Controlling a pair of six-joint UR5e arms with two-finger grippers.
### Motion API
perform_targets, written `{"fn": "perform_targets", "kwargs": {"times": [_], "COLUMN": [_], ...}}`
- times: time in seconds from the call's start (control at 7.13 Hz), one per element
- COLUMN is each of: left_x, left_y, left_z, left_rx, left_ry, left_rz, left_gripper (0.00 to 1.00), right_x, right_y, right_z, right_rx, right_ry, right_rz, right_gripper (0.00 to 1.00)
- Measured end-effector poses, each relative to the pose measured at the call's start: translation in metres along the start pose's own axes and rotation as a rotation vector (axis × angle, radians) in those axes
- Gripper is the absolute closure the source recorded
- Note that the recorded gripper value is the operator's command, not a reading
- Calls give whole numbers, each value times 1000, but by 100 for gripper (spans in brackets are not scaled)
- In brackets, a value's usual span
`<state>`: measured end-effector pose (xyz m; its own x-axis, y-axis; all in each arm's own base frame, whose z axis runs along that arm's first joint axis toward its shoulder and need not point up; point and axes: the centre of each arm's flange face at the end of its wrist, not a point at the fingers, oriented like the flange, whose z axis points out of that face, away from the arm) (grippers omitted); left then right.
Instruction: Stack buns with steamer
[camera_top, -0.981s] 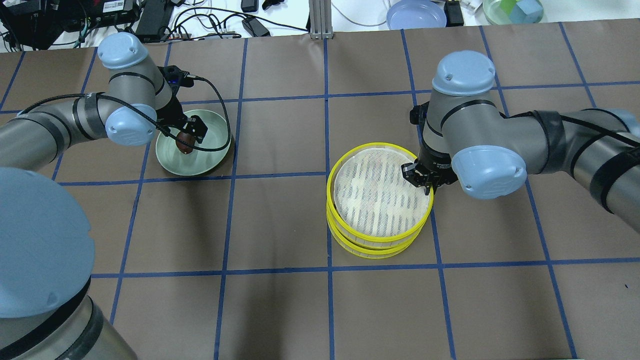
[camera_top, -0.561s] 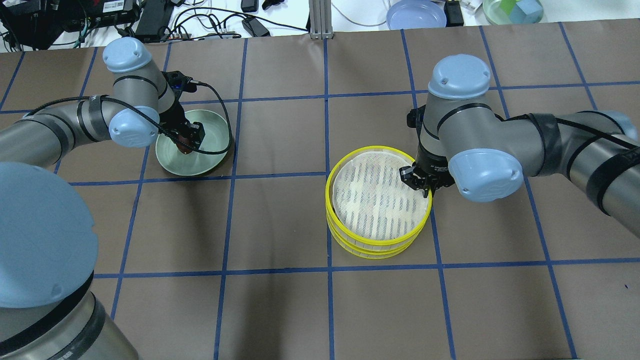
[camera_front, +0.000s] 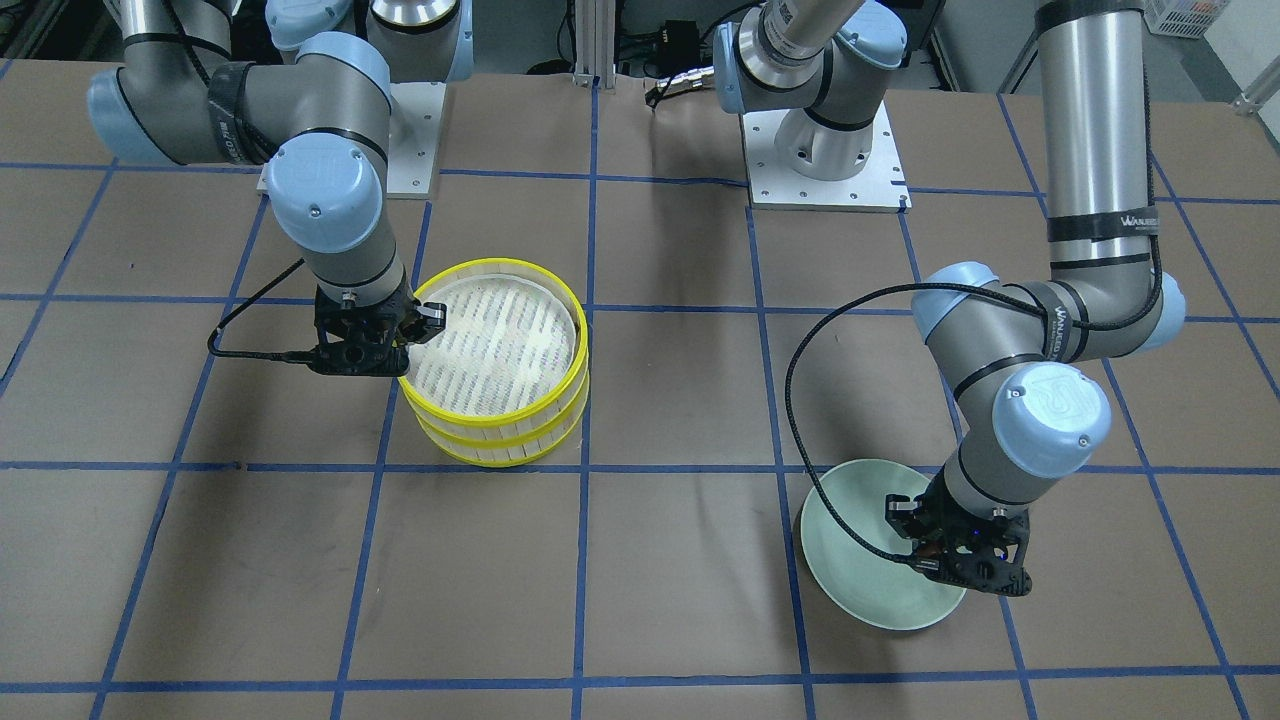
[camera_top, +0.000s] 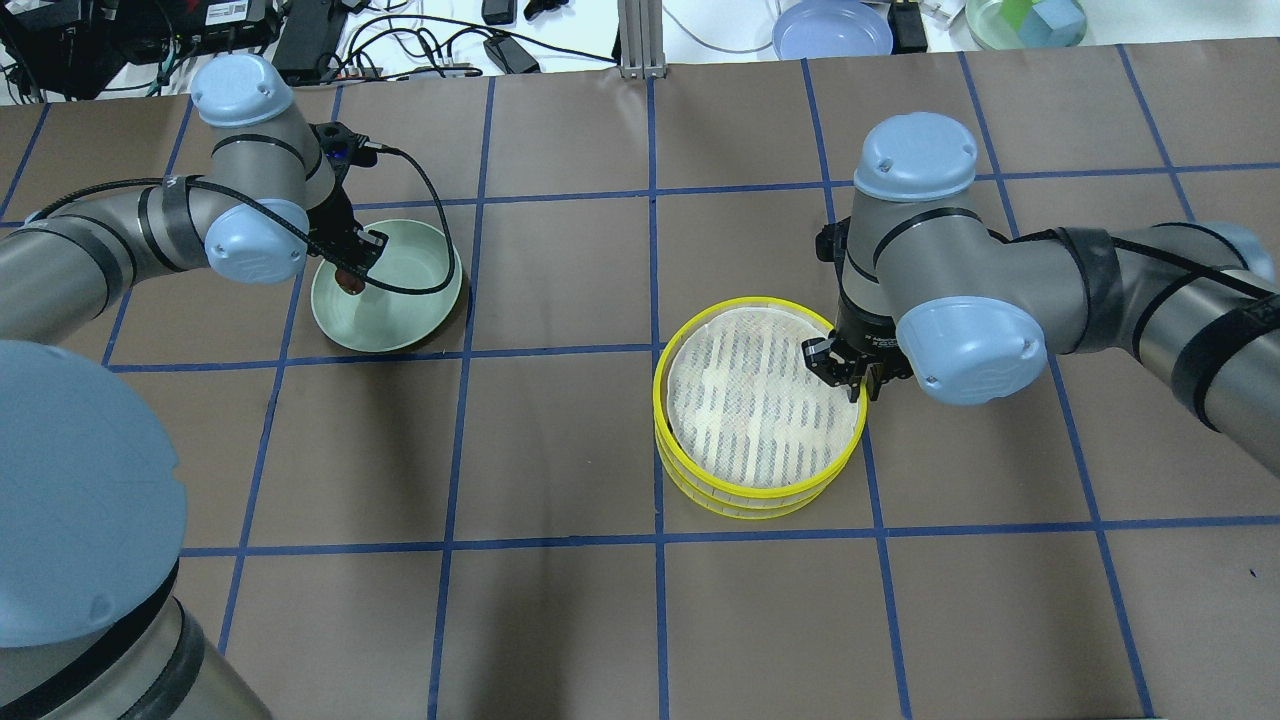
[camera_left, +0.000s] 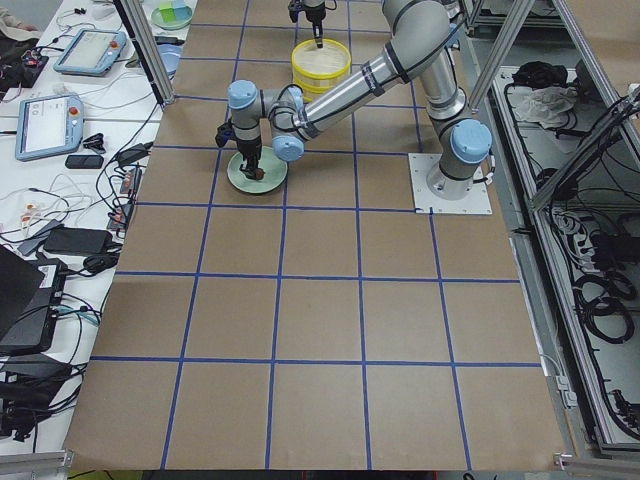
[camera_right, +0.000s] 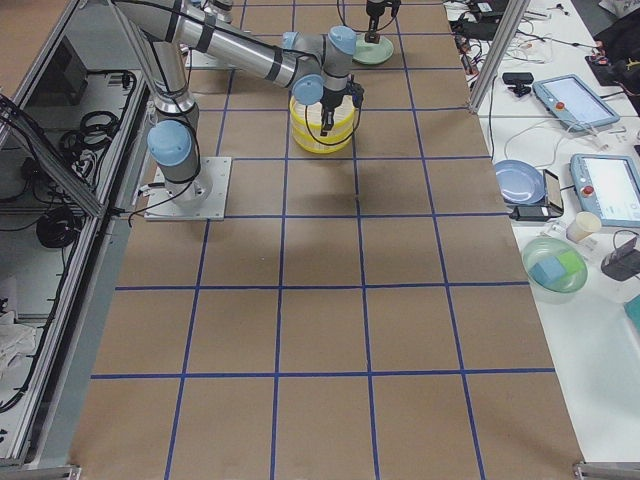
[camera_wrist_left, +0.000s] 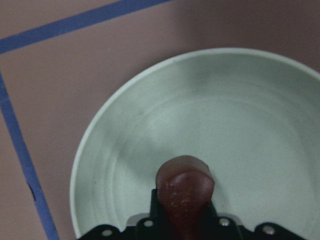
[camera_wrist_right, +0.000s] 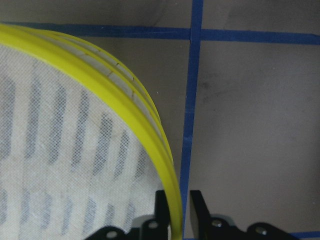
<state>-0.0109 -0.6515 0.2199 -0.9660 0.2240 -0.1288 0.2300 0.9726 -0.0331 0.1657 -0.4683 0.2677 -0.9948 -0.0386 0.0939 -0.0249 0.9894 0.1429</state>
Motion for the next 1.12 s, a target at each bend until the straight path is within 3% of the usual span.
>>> {"fn": "perform_targets", "kwargs": {"times": [0.28,0.42,0.84,1.12], "left_x": [6,16,78,170], "left_y": [4,9,22,30], "left_z": [-27,-46,-118,-161], "left_rx": [2,-9,13,46], "left_ry": [-6,8,98,197], "left_rz": [-35,-100,-251,-341], "left_gripper": [100,100,100,100], "right_x": [2,6,25,27], "right_y": [-6,-13,-17,0], "right_z": [-20,-53,-222,-272], "right_rx": [36,74,198,265], "right_ry": [-3,-8,-37,-71], "right_rz": [6,11,40,58], "right_gripper": [0,0,0,0]}}
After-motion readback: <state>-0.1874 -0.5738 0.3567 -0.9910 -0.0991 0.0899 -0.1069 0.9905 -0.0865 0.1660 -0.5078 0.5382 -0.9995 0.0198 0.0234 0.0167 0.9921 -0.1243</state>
